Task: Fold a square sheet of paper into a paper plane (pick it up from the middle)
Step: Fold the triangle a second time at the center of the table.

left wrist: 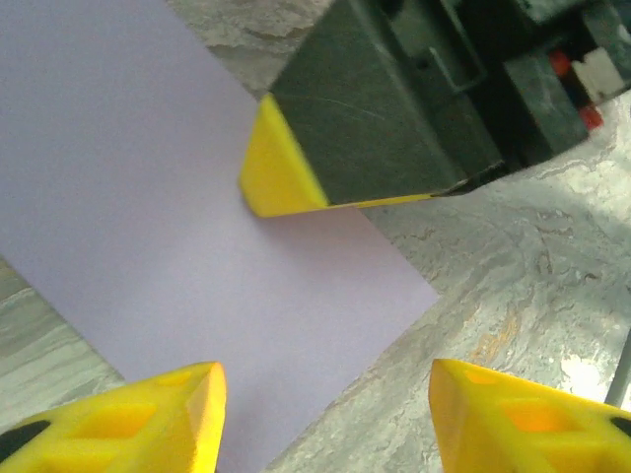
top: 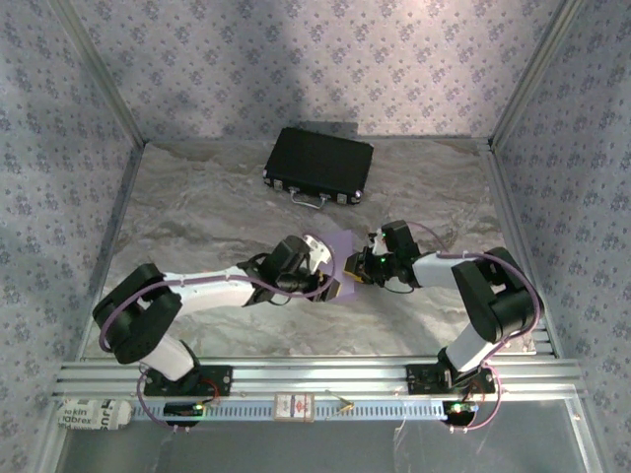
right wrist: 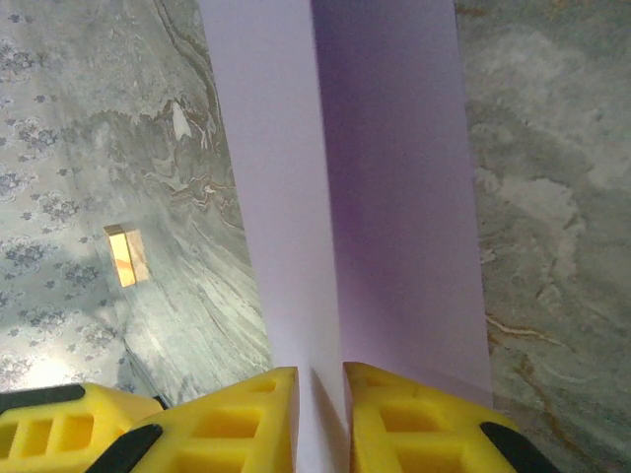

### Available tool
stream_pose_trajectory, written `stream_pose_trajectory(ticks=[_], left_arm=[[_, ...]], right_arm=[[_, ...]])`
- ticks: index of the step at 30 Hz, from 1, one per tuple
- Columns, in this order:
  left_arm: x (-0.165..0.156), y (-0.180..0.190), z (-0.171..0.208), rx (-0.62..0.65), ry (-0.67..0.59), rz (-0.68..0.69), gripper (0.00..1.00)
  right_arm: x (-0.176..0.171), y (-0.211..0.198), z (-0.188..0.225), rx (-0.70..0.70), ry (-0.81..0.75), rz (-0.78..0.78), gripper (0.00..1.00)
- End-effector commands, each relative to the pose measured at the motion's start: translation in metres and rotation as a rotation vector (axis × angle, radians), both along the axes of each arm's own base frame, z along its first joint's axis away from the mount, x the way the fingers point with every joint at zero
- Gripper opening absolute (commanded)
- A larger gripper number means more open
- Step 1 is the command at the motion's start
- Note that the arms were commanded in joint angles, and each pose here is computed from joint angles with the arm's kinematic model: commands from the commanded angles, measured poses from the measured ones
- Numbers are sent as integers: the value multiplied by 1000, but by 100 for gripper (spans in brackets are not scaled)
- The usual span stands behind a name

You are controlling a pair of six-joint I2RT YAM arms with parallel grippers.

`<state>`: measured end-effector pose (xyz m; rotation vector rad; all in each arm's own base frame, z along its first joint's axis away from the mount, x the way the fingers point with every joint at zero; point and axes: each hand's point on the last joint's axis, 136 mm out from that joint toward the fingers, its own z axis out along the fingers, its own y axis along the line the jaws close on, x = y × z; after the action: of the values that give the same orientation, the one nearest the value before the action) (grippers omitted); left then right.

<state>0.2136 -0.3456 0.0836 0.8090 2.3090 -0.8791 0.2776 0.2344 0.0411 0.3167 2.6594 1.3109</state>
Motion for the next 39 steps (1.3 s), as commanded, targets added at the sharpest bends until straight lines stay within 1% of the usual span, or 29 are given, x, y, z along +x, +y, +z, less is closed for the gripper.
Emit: stream_pose_trajectory(ticks=[1, 4, 7, 10, 14, 19, 24, 28, 33, 35, 39], left_arm=[[3, -7, 14, 54, -209, -67, 59], [-11, -16, 6, 124, -306, -139, 60], [-18, -19, -1, 191, -384, -171, 65], [-19, -22, -6, 267, -467, -190, 66], [-16, -29, -8, 320, -556, -190, 67], [-7, -37, -10, 400, -665, -156, 68], [-2, -42, -12, 449, -722, -139, 69], [1, -44, -14, 464, -731, -129, 68], [3, -42, -17, 486, -738, -118, 64], [3, -43, -17, 482, -733, -123, 60], [1, -44, -17, 475, -732, -132, 49]], right_arm=[[1, 2, 2, 6, 9, 29, 20], [4, 1, 4, 10, 8, 26, 20], [5, 1, 6, 13, 4, 25, 20], [5, 1, 7, 14, 3, 24, 20], [6, 2, 7, 17, 5, 23, 20], [6, 2, 6, 22, 8, 18, 20], [7, 1, 6, 21, 10, 10, 20], [7, 1, 5, 20, 10, 10, 20], [7, 1, 6, 21, 7, 10, 20], [7, 1, 6, 20, 9, 10, 20], [7, 1, 6, 20, 9, 9, 20]])
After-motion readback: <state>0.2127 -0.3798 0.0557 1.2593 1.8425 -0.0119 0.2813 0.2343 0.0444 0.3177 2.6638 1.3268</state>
